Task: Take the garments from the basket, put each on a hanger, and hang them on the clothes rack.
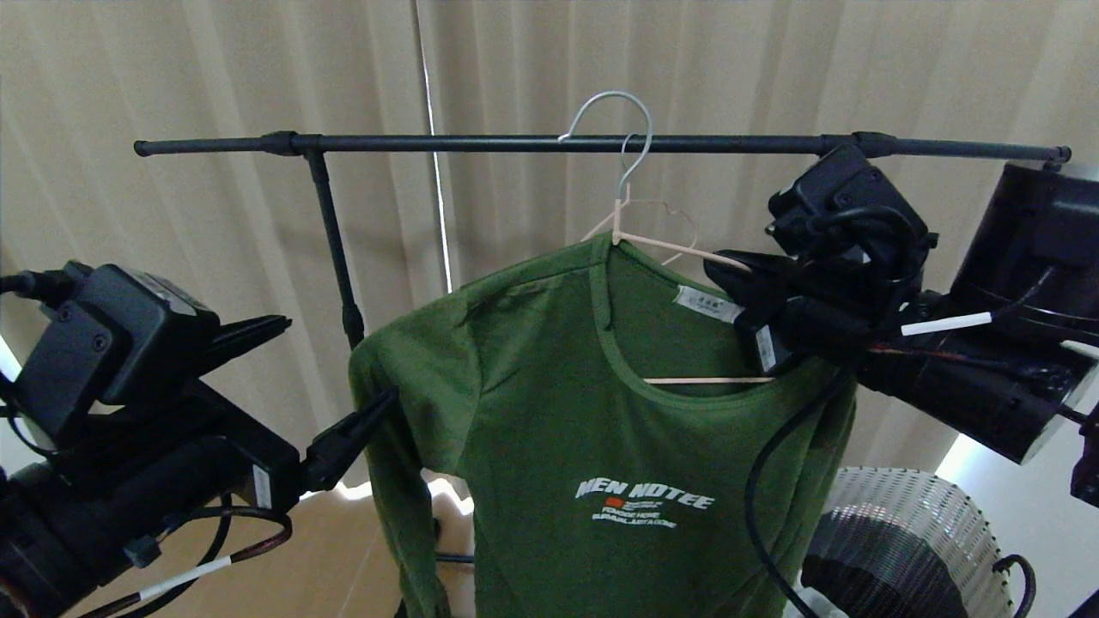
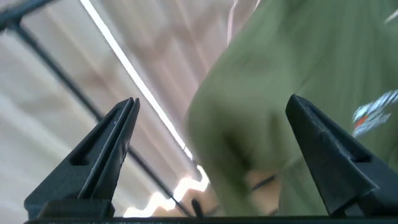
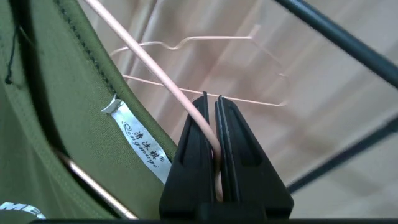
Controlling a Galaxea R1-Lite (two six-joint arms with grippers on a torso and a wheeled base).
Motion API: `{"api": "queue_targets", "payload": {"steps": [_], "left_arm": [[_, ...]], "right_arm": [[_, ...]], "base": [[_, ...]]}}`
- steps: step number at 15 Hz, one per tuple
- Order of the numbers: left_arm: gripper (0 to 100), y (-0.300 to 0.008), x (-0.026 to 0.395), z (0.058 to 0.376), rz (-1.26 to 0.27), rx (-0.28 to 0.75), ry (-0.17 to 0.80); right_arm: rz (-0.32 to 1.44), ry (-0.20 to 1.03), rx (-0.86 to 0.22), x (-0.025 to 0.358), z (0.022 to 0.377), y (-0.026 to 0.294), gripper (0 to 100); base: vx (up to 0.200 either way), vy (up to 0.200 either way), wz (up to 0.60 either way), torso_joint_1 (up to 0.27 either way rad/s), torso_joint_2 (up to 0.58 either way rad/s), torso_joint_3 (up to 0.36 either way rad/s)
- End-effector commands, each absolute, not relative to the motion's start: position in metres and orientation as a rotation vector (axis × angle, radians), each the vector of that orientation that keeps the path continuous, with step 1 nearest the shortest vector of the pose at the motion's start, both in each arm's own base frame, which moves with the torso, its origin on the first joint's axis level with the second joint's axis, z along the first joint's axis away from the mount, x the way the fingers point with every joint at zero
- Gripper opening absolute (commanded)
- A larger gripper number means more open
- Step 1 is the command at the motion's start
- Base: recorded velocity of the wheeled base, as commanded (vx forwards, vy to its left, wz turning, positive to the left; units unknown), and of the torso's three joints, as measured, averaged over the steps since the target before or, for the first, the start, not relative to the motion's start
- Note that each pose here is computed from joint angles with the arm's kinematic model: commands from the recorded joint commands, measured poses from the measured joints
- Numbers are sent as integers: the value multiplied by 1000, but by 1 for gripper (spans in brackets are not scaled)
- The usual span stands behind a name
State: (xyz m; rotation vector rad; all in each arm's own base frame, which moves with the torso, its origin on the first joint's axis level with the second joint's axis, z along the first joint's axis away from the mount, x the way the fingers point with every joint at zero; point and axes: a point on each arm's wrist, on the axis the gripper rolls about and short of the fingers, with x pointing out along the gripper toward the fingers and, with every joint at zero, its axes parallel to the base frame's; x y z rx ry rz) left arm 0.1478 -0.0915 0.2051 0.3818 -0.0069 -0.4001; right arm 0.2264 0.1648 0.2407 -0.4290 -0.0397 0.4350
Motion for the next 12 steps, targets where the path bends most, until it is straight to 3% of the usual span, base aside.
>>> {"api": "queue_targets", "payload": {"steps": [1,6,12], "left_arm": [[100,-85,146,202,-378,377,4],[100,-86,152,198,-403,382,22],[100,-75,168,192,-319,397,73]], "right_arm": [[428,-75,-413,219,251,158,0],[429,-104,-398,211,259,153,0],[433,-105,-398,207,259,151,0]], "base": [[0,0,0,0,0,0],[0,0,0,0,0,0],[0,0,0,0,0,0]]}}
